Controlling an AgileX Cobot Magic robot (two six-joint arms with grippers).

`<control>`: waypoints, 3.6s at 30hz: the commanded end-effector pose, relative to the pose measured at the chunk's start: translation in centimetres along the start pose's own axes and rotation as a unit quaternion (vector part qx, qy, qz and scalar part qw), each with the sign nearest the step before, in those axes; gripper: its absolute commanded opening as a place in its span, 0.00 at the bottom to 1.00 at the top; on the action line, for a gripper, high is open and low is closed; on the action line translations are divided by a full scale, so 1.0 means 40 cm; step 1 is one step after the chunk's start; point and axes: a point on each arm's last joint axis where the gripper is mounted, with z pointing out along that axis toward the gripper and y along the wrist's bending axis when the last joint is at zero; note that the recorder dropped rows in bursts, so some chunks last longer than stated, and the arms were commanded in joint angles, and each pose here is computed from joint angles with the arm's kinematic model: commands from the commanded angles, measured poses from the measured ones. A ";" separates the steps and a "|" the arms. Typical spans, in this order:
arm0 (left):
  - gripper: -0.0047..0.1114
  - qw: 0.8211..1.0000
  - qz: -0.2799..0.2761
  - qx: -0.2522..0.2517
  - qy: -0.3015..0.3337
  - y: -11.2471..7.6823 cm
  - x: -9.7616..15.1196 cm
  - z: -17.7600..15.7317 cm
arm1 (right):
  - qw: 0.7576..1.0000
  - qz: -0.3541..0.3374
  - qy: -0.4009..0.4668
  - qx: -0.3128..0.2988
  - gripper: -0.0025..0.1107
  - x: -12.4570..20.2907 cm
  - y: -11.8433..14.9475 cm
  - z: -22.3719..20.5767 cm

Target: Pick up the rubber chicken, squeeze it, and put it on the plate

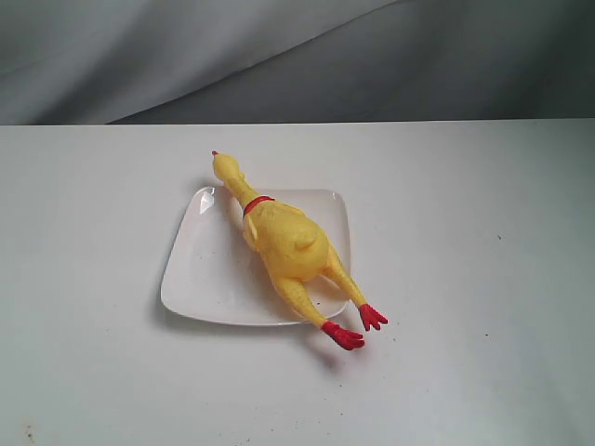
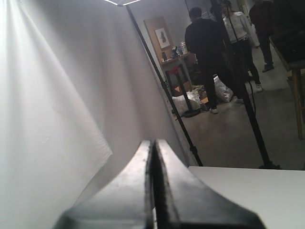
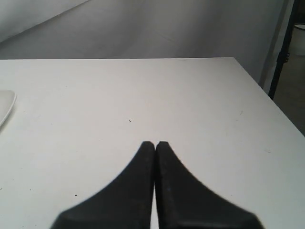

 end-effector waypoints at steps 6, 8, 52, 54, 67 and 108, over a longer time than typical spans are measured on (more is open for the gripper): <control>0.05 1.000 0.003 -0.012 -0.005 0.007 -0.008 -0.012 | 1.000 -0.002 0.000 0.005 0.02 0.003 -0.002 0.000; 0.05 0.999 0.015 -0.026 -0.016 0.017 -0.021 -0.040 | 1.000 -0.002 0.000 0.005 0.02 0.003 -0.002 0.000; 0.05 0.925 -0.016 -0.376 -0.048 -0.078 0.169 -0.342 | 1.000 -0.001 0.000 0.005 0.02 0.003 -0.001 0.000; 0.05 0.928 -0.017 -0.371 -0.046 -0.080 0.172 -0.340 | 1.000 -0.001 0.000 0.005 0.02 0.003 -0.001 0.000; 0.05 0.888 -0.110 -0.443 -0.047 -0.055 0.207 -0.364 | 1.000 -0.001 0.000 0.005 0.02 0.003 -0.001 0.000; 0.05 0.873 -0.178 -0.411 0.194 -0.106 0.503 -0.353 | 1.000 -0.001 0.000 0.005 0.02 0.003 -0.001 0.000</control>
